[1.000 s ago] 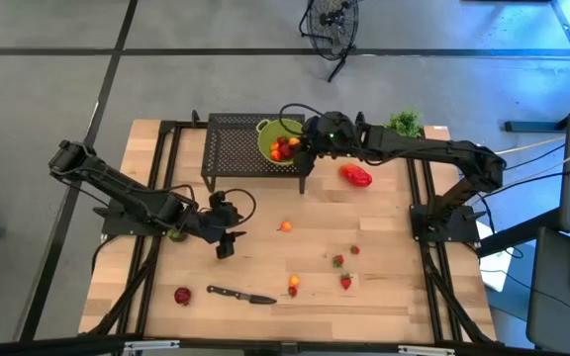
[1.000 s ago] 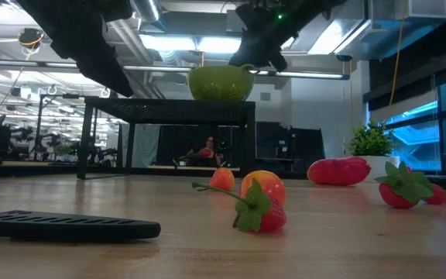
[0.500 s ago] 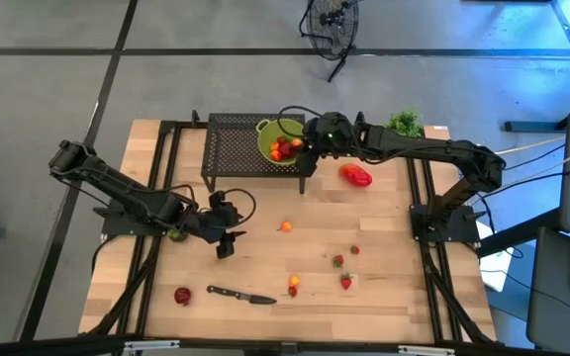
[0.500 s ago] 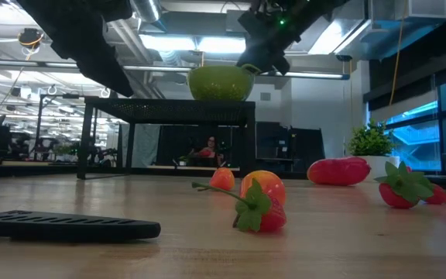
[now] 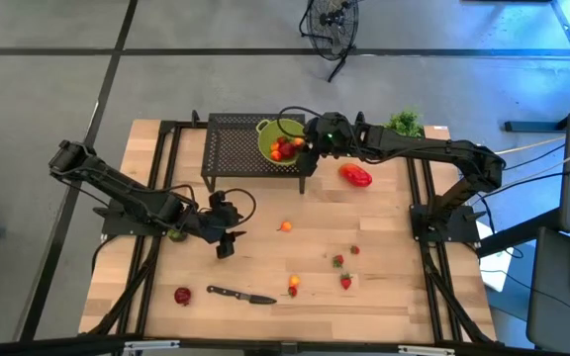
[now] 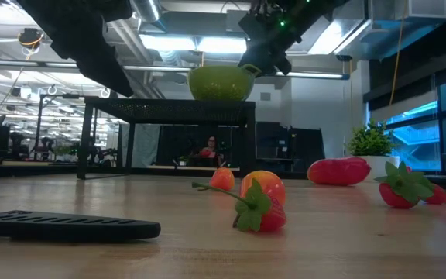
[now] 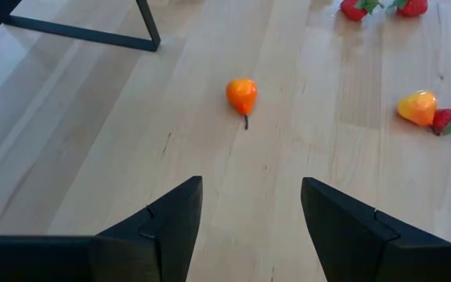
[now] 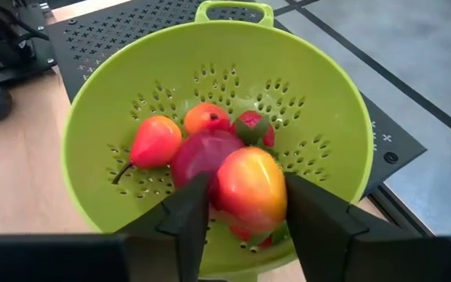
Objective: Pick & Place Fruit
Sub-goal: Put the pear into the green strainer bowl on the shelf, then put the black kitchen knife on the shelf
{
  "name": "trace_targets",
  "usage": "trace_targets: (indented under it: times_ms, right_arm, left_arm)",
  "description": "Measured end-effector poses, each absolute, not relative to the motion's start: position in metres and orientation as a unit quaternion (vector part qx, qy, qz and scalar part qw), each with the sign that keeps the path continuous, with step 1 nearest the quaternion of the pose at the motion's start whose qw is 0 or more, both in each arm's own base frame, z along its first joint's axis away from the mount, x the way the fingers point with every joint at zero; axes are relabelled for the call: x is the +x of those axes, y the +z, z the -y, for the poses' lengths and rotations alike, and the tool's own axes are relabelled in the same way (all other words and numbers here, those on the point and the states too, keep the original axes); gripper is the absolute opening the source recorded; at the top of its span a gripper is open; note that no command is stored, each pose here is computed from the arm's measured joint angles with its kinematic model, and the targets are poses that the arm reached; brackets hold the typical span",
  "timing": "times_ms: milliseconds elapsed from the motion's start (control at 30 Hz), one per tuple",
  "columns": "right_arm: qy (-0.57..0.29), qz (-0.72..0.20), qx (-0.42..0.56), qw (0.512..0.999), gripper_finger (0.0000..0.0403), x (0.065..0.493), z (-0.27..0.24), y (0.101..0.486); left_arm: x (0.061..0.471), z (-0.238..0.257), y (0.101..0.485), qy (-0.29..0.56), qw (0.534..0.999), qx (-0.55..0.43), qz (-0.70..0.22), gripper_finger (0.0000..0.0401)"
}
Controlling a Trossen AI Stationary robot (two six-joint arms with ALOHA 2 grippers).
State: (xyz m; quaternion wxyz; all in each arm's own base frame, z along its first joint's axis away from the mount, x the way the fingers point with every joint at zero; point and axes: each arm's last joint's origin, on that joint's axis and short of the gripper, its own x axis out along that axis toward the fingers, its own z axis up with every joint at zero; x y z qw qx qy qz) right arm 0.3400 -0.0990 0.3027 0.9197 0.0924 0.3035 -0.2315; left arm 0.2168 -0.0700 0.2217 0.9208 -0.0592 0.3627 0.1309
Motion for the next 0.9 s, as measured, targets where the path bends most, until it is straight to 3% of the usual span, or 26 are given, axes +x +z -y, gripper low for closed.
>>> trace_targets:
  times_ms: [533,900]
  right_arm:
    - [-0.23,-0.281,0.093,0.927,0.0243,0.343,0.1,0.306]
    - [-0.226,-0.262,0.084,0.934,0.0246,0.324,0.094,0.33]
  left_arm:
    - [0.215,0.07,0.221,0.132,0.918,-0.055,-0.371,0.0214]
    - [0.215,0.072,0.22,0.102,0.915,-0.07,-0.385,0.0214]
